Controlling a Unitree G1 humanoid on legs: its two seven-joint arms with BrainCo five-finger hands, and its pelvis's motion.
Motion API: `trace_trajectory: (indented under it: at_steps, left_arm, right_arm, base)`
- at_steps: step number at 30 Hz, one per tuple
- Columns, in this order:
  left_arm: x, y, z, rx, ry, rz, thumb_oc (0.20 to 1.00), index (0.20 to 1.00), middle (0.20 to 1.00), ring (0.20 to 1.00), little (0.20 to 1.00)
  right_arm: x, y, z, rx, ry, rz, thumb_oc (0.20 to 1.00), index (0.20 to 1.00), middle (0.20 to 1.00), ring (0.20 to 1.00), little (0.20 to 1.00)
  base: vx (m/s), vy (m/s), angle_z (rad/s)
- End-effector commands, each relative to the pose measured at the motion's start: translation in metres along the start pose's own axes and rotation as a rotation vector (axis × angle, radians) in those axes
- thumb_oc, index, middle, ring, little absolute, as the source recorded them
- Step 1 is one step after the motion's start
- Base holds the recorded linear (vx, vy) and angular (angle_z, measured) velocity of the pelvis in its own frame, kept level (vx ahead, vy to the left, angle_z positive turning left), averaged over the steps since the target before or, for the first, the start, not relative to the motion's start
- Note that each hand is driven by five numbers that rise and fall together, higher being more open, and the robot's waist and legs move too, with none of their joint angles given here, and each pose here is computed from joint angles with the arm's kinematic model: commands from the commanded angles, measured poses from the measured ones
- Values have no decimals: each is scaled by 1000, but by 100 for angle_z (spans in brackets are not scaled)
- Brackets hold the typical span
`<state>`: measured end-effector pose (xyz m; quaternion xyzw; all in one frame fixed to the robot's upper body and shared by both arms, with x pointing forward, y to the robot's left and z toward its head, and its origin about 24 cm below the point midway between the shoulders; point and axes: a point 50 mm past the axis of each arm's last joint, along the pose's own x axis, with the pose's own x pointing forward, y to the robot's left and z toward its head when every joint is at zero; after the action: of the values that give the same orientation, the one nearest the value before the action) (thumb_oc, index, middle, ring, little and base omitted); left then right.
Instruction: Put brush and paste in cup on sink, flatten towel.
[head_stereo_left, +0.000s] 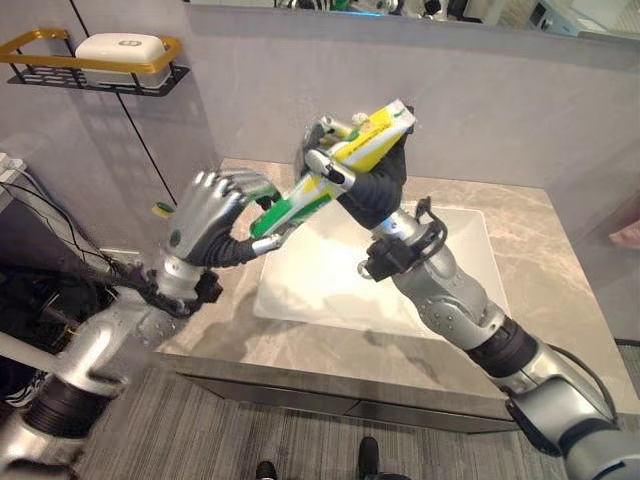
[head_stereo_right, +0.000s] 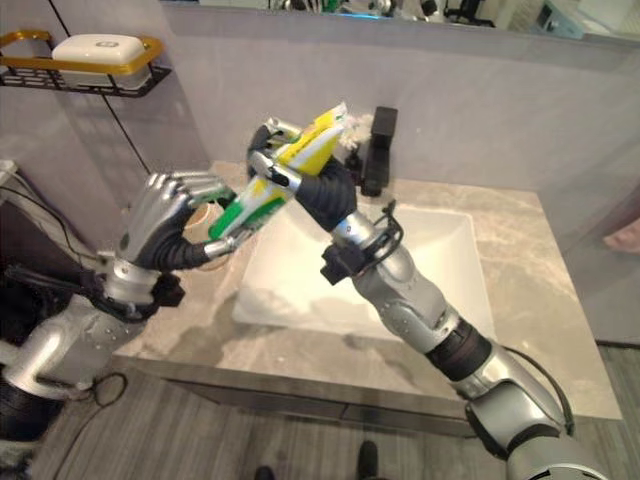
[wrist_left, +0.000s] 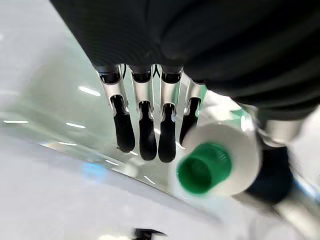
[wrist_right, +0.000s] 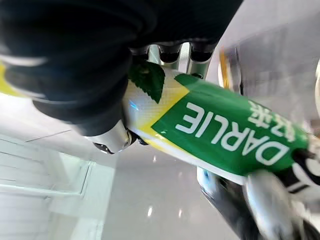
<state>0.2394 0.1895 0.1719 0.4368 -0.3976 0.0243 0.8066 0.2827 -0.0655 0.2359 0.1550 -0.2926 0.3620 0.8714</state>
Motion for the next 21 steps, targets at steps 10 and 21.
trace_trajectory:
  at_steps: [10,21]
  left_arm:
    - [-35,12,1,-271,117,-113,1000,1000,1000,1000,1000]
    - [-88,9,-35,-427,478,-228,1000,1000,1000,1000,1000]
  right_arm:
    - [59,1,98,-330,-494,-168,200,200,200,200,200]
    - [59,-5,106,-500,-475,-164,200,200,200,200,200]
  base:
    - [5,-22,20]
    - [-12,-17,49]
